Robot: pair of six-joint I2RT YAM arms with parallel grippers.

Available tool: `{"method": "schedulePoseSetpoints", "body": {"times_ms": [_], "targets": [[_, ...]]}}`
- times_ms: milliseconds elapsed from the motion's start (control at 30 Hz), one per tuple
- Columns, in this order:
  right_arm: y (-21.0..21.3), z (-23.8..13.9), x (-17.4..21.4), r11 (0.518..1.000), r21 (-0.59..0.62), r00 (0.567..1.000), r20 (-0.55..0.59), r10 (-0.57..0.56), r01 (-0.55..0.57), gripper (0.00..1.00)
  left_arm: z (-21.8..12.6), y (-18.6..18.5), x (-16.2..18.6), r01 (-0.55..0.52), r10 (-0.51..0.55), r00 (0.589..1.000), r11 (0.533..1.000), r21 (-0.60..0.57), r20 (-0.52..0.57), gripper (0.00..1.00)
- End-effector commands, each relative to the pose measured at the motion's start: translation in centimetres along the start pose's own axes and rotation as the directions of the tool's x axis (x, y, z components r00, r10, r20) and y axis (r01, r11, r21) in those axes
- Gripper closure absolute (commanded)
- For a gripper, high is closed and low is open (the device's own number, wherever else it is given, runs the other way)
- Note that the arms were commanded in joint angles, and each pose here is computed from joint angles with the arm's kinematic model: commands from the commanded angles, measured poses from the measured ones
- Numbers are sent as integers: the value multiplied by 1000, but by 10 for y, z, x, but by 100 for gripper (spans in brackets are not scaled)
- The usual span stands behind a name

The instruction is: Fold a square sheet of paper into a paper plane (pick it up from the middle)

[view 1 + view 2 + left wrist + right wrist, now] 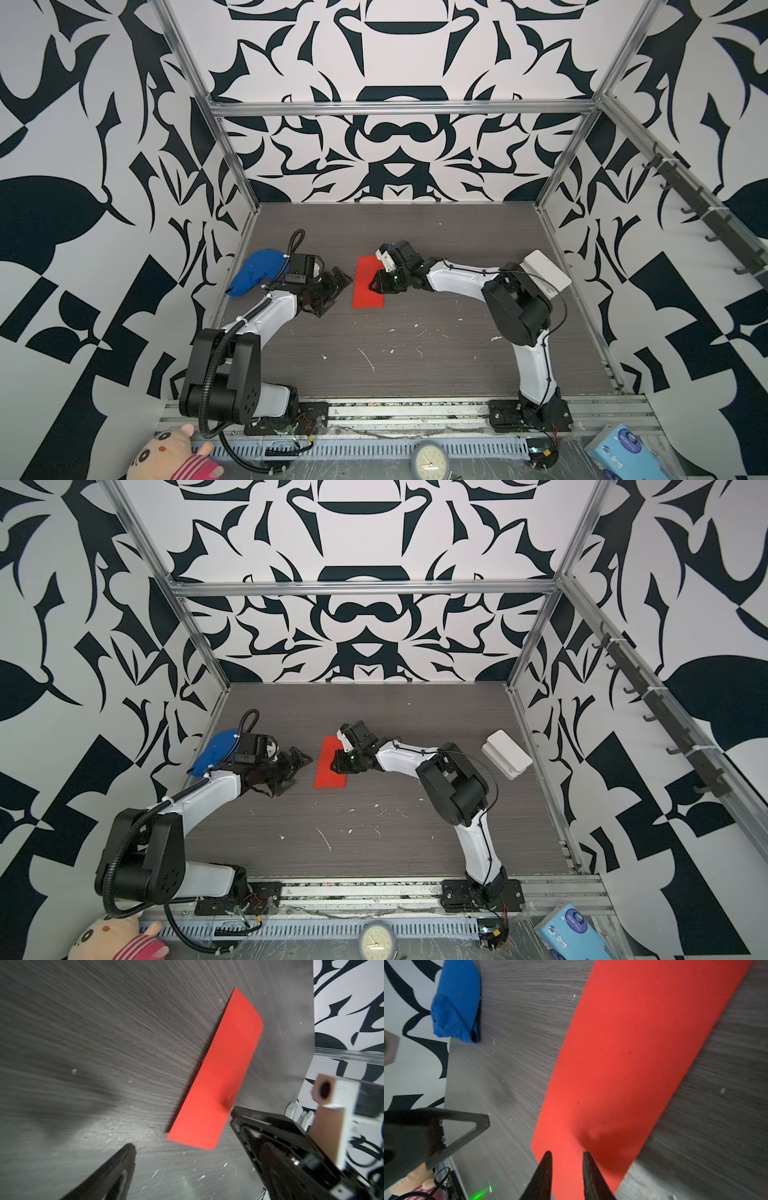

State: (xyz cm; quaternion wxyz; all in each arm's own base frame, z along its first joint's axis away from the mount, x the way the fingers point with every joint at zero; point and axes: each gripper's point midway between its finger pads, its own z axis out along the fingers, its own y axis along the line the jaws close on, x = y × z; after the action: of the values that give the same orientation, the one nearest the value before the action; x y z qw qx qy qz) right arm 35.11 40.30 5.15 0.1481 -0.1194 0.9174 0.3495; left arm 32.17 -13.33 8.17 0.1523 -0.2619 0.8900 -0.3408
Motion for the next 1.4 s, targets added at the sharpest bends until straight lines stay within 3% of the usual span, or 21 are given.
{"method": "schedulePoseSetpoints", "body": {"times_ms": [0,400,633,1000,1267,1367], "targets": [[8,0,-13,999,-37,1000,9,15,-14,71,10,-3,4,26,-24,999,999,43,-48,5],[-4,-16,-16,991,-131,1000,2,27,-26,70,32,1,15,54,-44,986,997,59,-162,14],[-13,-8,-4,988,-146,998,-50,42,-49,70,49,-11,21,30,-6,976,994,108,-217,40],[-28,-6,-1,984,-151,994,-62,91,-99,70,68,-8,18,-25,52,973,992,123,-226,40],[-31,-4,1,983,-143,992,-65,105,-114,70,67,-24,35,-34,94,956,976,213,-278,62],[-29,-5,0,983,-146,993,-64,103,-111,70,63,-26,35,-35,95,958,975,217,-270,75]]}}
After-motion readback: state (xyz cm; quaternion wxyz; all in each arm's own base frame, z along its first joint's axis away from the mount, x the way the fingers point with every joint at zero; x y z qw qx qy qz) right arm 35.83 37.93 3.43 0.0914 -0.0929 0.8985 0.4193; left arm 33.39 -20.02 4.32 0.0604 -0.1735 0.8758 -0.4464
